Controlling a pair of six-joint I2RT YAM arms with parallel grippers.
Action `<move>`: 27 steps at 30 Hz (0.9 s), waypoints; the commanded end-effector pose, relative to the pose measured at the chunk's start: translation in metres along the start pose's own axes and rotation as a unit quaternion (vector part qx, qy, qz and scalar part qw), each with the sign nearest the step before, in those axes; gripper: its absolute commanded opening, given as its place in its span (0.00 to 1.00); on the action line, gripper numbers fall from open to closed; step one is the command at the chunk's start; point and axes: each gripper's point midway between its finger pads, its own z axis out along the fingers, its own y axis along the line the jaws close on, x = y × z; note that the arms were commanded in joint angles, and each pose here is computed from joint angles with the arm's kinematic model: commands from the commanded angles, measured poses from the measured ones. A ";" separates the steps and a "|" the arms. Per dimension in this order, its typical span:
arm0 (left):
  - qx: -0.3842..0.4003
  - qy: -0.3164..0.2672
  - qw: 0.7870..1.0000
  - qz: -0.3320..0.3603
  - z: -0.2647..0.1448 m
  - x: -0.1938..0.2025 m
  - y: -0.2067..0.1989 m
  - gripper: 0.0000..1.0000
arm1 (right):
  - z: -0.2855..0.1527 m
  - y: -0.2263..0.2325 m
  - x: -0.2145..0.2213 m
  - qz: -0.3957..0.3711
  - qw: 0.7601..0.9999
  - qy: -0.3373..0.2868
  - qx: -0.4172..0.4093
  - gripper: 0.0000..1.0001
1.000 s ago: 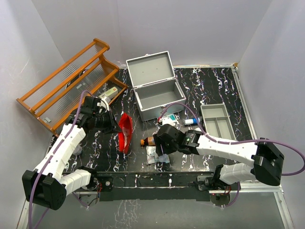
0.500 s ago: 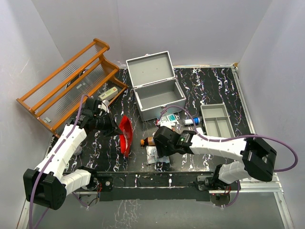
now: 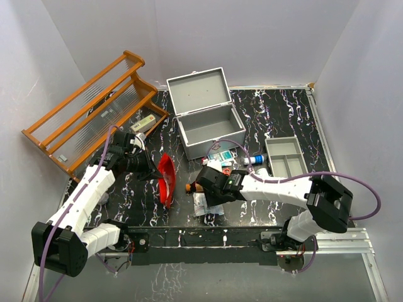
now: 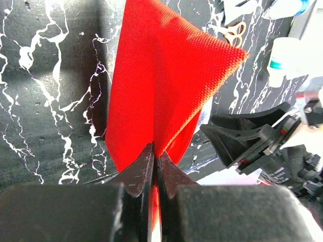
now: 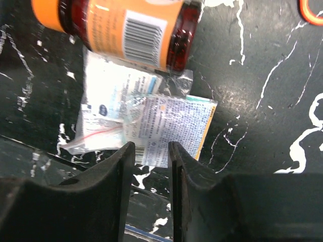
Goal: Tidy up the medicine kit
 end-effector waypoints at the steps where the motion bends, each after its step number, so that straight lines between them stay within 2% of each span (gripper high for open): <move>1: 0.021 0.009 0.999 0.029 -0.004 0.005 -0.006 0.00 | -0.015 0.019 -0.026 0.018 0.999 -0.035 -0.017 0.35; 5: 0.017 0.008 0.999 0.035 -0.003 0.004 -0.004 0.00 | -0.006 0.025 -0.021 0.012 1.000 -0.018 -0.017 0.42; 13: 0.018 0.008 0.999 0.037 -0.001 0.009 0.000 0.00 | 0.019 0.020 -0.003 0.004 1.000 0.012 0.014 0.38; 17: 0.020 0.008 0.999 0.039 0.000 0.009 0.000 0.00 | 0.027 0.013 0.002 -0.001 0.999 0.018 0.035 0.28; 21: 0.025 0.005 0.999 0.045 -0.002 0.008 -0.002 0.00 | 0.024 0.012 -0.001 0.003 0.999 0.008 0.032 0.11; 27: 0.039 0.000 0.998 0.058 -0.004 0.007 -0.007 0.00 | 0.001 0.015 -0.022 0.025 0.999 -0.043 0.015 0.03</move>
